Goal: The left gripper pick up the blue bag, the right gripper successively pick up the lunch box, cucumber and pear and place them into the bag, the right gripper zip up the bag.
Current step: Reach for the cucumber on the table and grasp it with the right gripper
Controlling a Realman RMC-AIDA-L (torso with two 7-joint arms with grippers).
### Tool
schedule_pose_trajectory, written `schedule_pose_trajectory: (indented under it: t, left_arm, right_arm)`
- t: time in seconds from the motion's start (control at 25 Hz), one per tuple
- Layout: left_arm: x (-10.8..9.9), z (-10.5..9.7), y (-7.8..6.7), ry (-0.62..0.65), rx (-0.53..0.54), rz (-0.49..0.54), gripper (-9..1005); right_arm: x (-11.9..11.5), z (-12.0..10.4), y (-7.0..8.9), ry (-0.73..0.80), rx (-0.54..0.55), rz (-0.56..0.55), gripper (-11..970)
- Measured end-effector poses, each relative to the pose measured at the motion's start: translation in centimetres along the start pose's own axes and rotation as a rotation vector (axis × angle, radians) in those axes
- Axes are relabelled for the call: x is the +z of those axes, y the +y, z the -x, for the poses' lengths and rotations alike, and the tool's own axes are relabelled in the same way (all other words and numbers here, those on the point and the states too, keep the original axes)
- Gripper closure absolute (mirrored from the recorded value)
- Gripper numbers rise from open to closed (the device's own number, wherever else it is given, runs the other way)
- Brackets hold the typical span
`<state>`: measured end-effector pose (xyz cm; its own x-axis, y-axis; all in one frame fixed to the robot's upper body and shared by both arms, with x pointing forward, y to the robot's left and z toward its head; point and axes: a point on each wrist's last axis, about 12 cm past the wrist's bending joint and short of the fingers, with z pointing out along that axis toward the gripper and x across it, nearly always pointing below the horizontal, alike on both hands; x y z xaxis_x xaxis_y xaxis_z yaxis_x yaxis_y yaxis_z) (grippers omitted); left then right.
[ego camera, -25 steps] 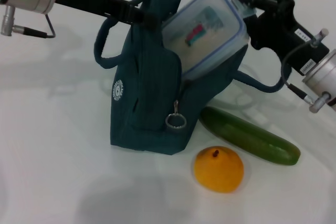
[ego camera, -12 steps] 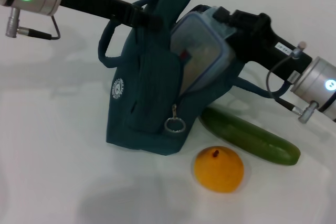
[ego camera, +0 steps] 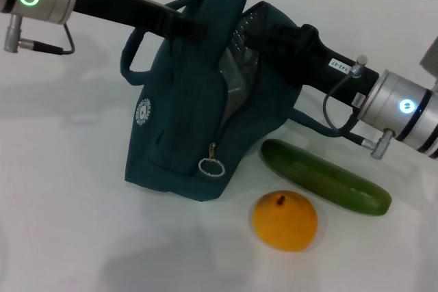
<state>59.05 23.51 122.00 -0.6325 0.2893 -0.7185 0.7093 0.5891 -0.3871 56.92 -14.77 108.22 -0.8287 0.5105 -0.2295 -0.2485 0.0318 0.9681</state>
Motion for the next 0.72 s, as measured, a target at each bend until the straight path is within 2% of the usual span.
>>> schedule_pose_trajectory:
  t: [0.2, 0.36, 0.48, 0.56, 0.72]
  left_arm:
    - [-0.7, -0.7, 1.2, -0.026, -0.028, 0.014, 946]
    - [-1.4, -1.0, 2.2, -0.060, -0.037, 0.036, 946]
    - [-1.4, -1.1, 2.7, -0.079, -0.036, 0.053, 946]
    - [-1.6, -1.5, 3.0, -0.093, -0.040, 0.066, 946]
    - [-2.3, -2.6, 3.7, -0.126, -0.063, 0.090, 946]
  right_arm:
    - [-1.7, 0.4, 0.2, -0.012, -0.036, 0.055, 762]
    - [-5.1, 0.9, 0.5, -0.074, -0.143, 0.129, 762]
    - [-7.8, 1.4, 1.1, -0.110, -0.298, 0.188, 761]
    - [-10.0, 1.6, 1.9, -0.137, -0.472, 0.242, 761]
    - [-12.9, 1.7, 3.3, -0.155, -0.733, 0.318, 761]
